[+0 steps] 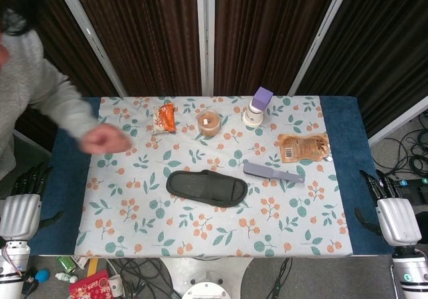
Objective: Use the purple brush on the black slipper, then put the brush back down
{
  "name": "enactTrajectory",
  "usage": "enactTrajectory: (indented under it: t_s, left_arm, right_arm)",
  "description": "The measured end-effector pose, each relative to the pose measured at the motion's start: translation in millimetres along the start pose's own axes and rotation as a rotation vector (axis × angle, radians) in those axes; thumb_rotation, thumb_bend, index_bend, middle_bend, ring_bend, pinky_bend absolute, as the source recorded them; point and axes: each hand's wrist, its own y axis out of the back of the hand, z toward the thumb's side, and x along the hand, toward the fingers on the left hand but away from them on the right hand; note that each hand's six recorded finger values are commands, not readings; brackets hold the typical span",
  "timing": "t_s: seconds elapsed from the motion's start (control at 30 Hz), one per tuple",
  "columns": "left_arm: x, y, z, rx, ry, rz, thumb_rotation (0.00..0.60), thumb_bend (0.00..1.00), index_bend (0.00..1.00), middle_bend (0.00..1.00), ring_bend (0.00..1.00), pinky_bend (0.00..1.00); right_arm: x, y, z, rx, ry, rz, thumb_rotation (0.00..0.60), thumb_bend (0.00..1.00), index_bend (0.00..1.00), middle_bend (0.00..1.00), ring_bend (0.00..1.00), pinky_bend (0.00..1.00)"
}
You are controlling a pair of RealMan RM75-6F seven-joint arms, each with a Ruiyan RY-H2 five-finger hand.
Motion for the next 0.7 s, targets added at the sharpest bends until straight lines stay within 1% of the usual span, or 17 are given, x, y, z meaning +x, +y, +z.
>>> enactTrajectory:
  t_s: [0.37,0.5,0.57,0.63,0.7]
  left_arm:
    - [0,-3,0,-0.002,0.005,-0.013,0.600,0.11,0.11,0.12,0.05,0.12]
    - [2,-3,1,-0.005,0.003,-0.010,0.600,0.11,0.11,0.12,0.05,0.12]
    - [3,-3,1,-0.005,0.001,-0.009,0.600,0.11,0.11,0.12,0.05,0.12]
    - [3,-3,1,-0.007,0.001,-0.008,0.600,0.11,0.11,0.12,0.05,0.12]
    - [2,-4,1,-0.008,0.000,-0.010,0.600,0.11,0.11,0.12,0.05,0.12]
  right_arm:
    - [-5,-3,3,0.000,0.012,0.019,0.600,0.25,0.00,0.16,0.02,0.11]
    - [-17,-5,8,0.014,0.028,0.037,0.600,0.18,0.00,0.19,0.07,0.12]
    - [-28,-9,11,0.023,0.035,0.059,0.600,0.14,0.00,0.20,0.08,0.13]
    - [-41,-15,15,0.032,0.038,0.094,0.600,0.07,0.00,0.21,0.10,0.14]
    - [-53,-22,19,0.036,0.039,0.133,0.600,0.04,0.02,0.23,0.11,0.16]
